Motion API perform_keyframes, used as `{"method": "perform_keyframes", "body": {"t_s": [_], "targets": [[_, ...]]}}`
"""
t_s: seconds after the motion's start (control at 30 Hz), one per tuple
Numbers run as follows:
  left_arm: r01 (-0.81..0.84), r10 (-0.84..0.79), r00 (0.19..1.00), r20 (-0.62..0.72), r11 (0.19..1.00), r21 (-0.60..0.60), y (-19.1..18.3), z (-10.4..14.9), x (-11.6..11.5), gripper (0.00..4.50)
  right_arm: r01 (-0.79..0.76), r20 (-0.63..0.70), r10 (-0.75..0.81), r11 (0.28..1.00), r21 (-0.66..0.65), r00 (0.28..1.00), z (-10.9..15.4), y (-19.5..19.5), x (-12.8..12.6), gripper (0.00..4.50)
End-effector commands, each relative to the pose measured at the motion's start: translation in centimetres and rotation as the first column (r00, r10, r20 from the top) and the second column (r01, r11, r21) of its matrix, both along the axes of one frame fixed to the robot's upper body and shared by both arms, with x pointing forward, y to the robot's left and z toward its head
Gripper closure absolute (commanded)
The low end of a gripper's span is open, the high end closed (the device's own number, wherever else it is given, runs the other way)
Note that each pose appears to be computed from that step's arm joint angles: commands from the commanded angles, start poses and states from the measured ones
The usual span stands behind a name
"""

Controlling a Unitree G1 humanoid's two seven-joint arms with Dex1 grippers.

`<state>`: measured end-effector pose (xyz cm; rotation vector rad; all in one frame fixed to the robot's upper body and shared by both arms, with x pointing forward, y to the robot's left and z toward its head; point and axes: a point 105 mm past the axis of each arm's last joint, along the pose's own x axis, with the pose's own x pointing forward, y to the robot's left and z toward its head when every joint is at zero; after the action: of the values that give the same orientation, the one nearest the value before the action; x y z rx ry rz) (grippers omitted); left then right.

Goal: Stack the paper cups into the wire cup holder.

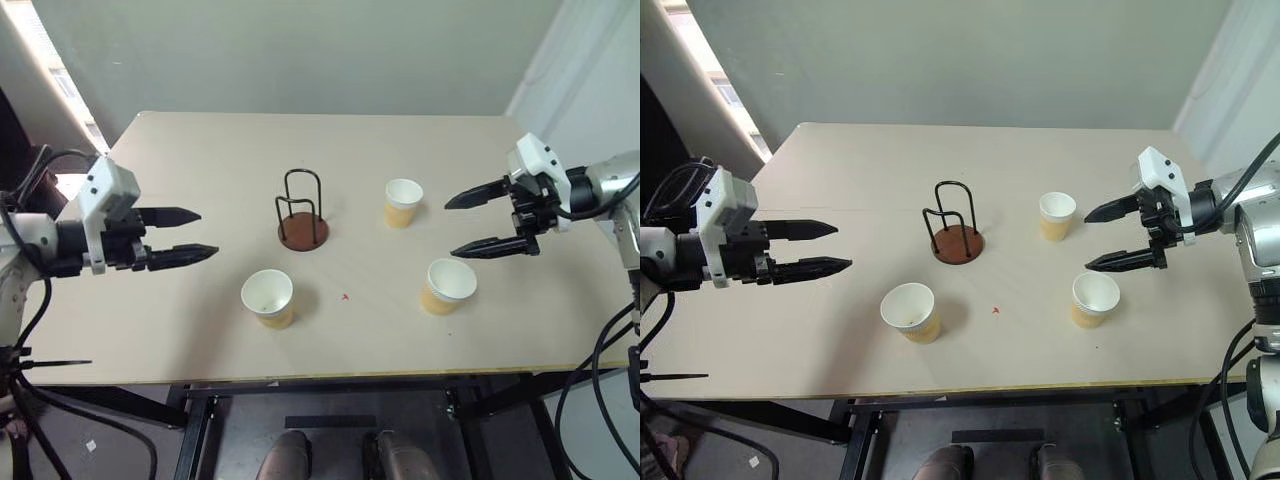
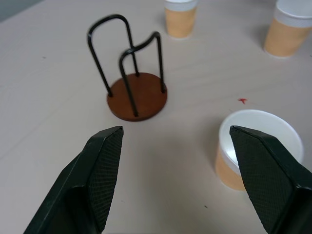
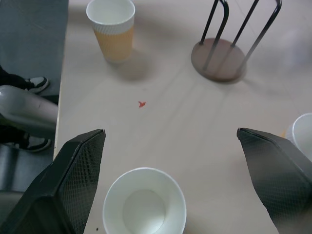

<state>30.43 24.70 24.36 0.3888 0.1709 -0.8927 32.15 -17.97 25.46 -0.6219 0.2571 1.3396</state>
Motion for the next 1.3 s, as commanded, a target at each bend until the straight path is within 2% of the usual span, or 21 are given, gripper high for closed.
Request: {"method": "perform_keyframes", "body": {"t_s": [0.03, 0.17, 0.23, 0.3, 0.37, 0.6, 0.77, 0.97, 1.07, 1.3], "targets": [[-0.031, 0.031, 0.998, 0.057, 1.000, 0.002, -0.3, 0.4, 1.3, 0.77, -0.011, 0.052, 0.011, 1.000, 0.014, 0.999, 1.5, -0.1, -0.6, 0.00], [-0.055, 0.055, 0.997, 0.060, 0.998, 0.000, -1.3, -0.8, 3.4, 0.77, 0.001, 0.059, -0.003, 1.000, 0.021, 0.998, 1.6, -0.2, -0.8, 0.00], [-0.119, 0.119, 0.987, 0.105, 0.993, -0.010, -1.7, -0.8, 5.3, 0.77, 0.011, 0.068, -0.013, 1.000, 0.029, 0.998, 1.7, -0.2, -0.8, 0.00], [-0.179, 0.188, 0.974, 0.124, 0.980, -0.083, -2.5, -0.5, 7.4, 0.77, 0.038, 0.096, -0.042, 0.998, 0.042, 0.994, 1.9, -0.2, -0.5, 0.00], [-0.199, 0.215, 0.972, 0.096, 0.968, -0.150, -3.5, -0.7, 8.8, 0.77, 0.065, 0.114, -0.070, 0.996, 0.054, 0.991, 2.1, -0.2, -0.2, 0.00], [-0.270, 0.278, 0.960, 0.015, 0.943, -0.193, -6.3, -2.8, 12.3, 0.77, 0.100, 0.132, -0.107, 0.993, 0.060, 0.985, 2.5, -0.5, -0.8, 0.00], [-0.330, 0.339, 0.941, 0.011, 0.921, -0.208, -6.6, -2.6, 14.0, 0.77, 0.127, 0.139, -0.134, 0.990, 0.063, 0.981, 2.5, -0.8, -1.1, 0.00], [-0.322, 0.338, 0.941, 0.025, 0.915, -0.242, -7.9, -2.4, 14.7, 0.77, 0.155, 0.141, -0.163, 0.986, 0.063, 0.976, 2.3, -1.1, -1.6, 0.00], [-0.301, 0.319, 0.947, 0.034, 0.921, -0.246, -8.2, -2.3, 14.6, 1.33, 0.165, 0.140, -0.172, 0.984, 0.062, 0.975, 2.2, -1.3, -1.9, 0.00], [-0.263, 0.277, 0.961, 0.028, 0.936, -0.234, -8.6, -2.0, 14.2, 3.81, 0.181, 0.146, -0.188, 0.982, 0.062, 0.971, 2.1, -1.5, -1.9, 0.00]]}}
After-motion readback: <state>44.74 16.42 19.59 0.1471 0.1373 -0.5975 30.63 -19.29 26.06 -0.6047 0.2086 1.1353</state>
